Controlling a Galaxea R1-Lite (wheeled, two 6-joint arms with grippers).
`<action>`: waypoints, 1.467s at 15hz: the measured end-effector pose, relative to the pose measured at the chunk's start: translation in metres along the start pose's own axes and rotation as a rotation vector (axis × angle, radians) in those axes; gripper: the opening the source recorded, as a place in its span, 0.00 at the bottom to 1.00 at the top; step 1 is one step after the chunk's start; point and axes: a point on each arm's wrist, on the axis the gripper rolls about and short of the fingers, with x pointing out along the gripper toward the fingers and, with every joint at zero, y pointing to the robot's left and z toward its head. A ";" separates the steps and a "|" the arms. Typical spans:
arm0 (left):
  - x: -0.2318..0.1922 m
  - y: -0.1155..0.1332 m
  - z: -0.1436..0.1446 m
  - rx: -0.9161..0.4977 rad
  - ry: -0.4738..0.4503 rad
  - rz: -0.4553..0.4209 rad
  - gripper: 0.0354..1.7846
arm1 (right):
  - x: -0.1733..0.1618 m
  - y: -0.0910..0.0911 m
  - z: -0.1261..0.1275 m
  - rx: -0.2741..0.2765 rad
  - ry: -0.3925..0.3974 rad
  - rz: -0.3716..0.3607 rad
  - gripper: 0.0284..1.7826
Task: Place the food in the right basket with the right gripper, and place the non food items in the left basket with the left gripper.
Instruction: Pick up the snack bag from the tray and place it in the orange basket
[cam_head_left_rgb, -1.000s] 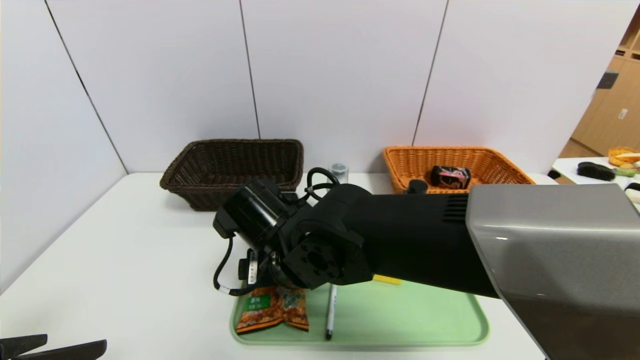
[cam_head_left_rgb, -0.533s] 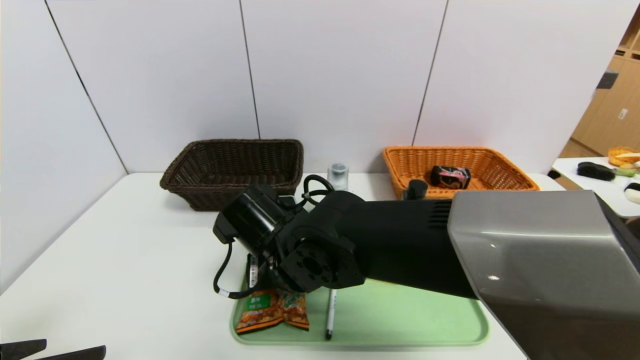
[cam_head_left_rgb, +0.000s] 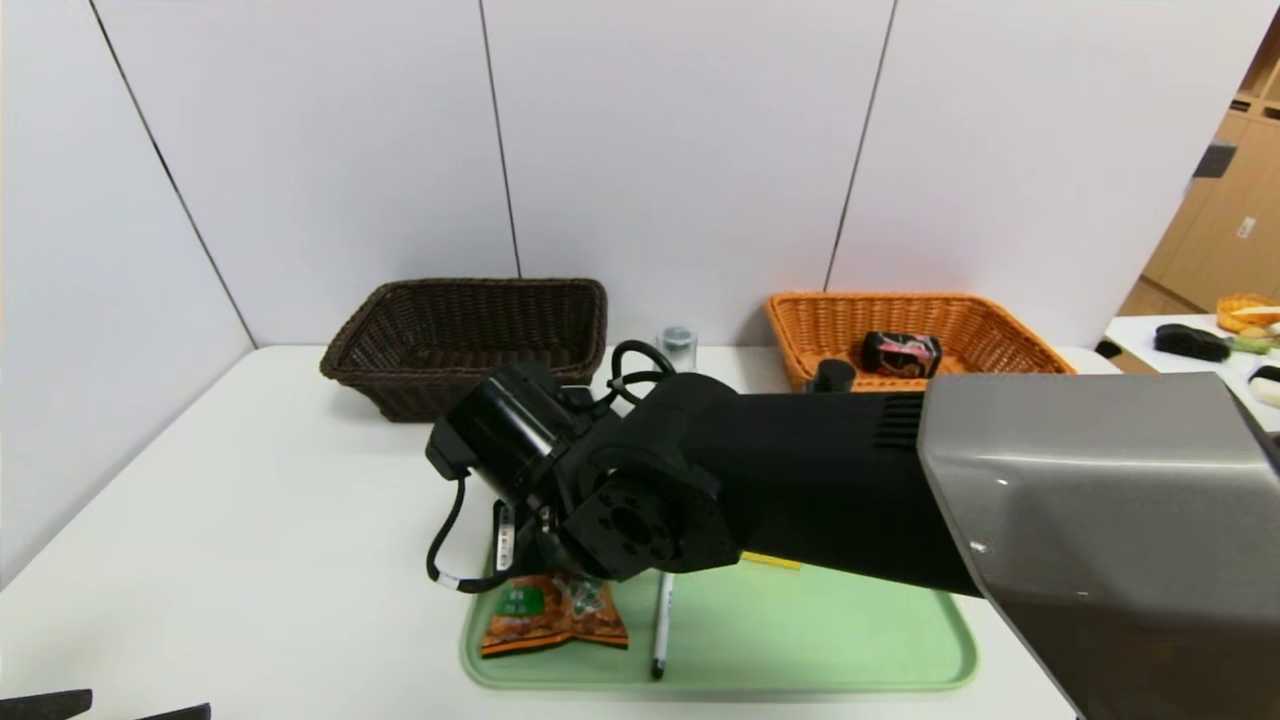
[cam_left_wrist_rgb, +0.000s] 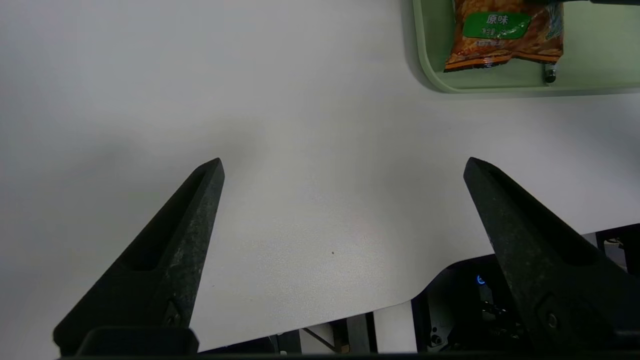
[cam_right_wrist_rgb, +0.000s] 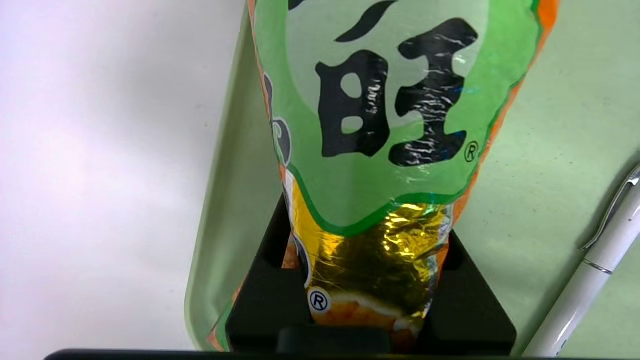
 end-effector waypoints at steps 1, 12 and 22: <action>0.000 0.000 0.000 0.000 -0.001 0.000 0.94 | -0.006 0.000 0.002 0.005 -0.006 0.010 0.25; 0.001 0.000 0.001 0.004 -0.002 0.000 0.94 | -0.141 -0.028 0.060 0.196 0.070 0.609 0.23; 0.001 0.001 -0.002 0.005 0.008 0.004 0.94 | -0.216 -0.179 0.146 0.309 -0.357 0.653 0.23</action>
